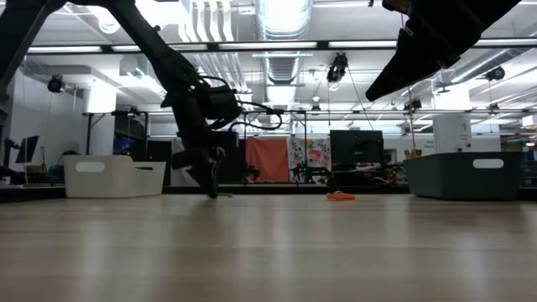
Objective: Sort rubber bands into baskets
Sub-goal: Put the green rubber band into the blue bin
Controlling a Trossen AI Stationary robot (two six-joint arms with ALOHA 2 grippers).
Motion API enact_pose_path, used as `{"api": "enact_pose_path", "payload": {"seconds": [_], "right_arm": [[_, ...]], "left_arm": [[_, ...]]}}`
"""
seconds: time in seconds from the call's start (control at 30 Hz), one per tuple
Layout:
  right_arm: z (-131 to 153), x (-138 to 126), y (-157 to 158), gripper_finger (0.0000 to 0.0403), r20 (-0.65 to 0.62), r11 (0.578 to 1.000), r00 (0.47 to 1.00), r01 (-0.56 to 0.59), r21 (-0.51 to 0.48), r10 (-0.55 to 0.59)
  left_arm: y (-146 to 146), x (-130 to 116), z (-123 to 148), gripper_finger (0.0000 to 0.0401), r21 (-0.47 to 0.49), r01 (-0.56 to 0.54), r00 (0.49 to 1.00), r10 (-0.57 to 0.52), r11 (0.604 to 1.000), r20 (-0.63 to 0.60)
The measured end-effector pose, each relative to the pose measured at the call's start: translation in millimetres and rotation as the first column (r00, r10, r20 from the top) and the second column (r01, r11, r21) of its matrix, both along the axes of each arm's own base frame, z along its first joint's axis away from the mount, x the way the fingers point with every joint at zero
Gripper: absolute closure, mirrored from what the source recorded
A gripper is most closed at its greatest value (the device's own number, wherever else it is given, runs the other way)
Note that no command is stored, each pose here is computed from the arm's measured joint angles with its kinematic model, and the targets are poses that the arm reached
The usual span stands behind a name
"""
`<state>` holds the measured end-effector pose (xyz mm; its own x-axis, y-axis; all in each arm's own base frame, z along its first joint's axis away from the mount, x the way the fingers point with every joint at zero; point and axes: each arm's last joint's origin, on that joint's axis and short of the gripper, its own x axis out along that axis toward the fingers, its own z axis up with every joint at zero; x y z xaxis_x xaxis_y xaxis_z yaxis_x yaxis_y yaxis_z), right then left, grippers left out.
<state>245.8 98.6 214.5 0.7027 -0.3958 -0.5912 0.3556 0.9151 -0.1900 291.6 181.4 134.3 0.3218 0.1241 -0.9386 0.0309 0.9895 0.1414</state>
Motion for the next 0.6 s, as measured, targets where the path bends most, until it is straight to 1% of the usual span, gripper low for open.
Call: {"api": "enact_pose_path", "payload": {"seconds": [0.1,0.13,0.23,0.33,0.43,0.6], "right_arm": [[0,0,0,0.0360,0.000,1.000,1.000,0.000,0.000,0.000],[0,0,0,0.0360,0.000,1.000,1.000,0.000,0.000,0.000],[0,0,0,0.0360,0.002,1.000,1.000,0.001,0.001,-0.001],[0,0,0,0.0360,0.002,1.000,1.000,0.000,0.001,0.000],[0,0,0,0.0360,0.002,1.000,1.000,0.000,0.001,0.000],[0,0,0,0.0360,0.002,1.000,1.000,0.000,0.001,0.000]], "left_arm": [[0,0,1,0.0401,0.003,-0.001,1.000,0.001,1.000,-0.003],[0,1,3,0.0401,0.021,-0.008,1.000,0.008,1.000,-0.012],[4,2,7,0.0401,0.122,-0.036,0.997,0.044,0.992,-0.060],[9,5,13,0.0395,0.148,-0.015,0.999,0.022,0.989,-0.046],[12,7,16,0.0373,0.142,0.000,1.000,0.003,0.990,-0.022],[13,9,15,0.0322,0.136,0.028,1.000,-0.027,0.990,-0.013]]}}
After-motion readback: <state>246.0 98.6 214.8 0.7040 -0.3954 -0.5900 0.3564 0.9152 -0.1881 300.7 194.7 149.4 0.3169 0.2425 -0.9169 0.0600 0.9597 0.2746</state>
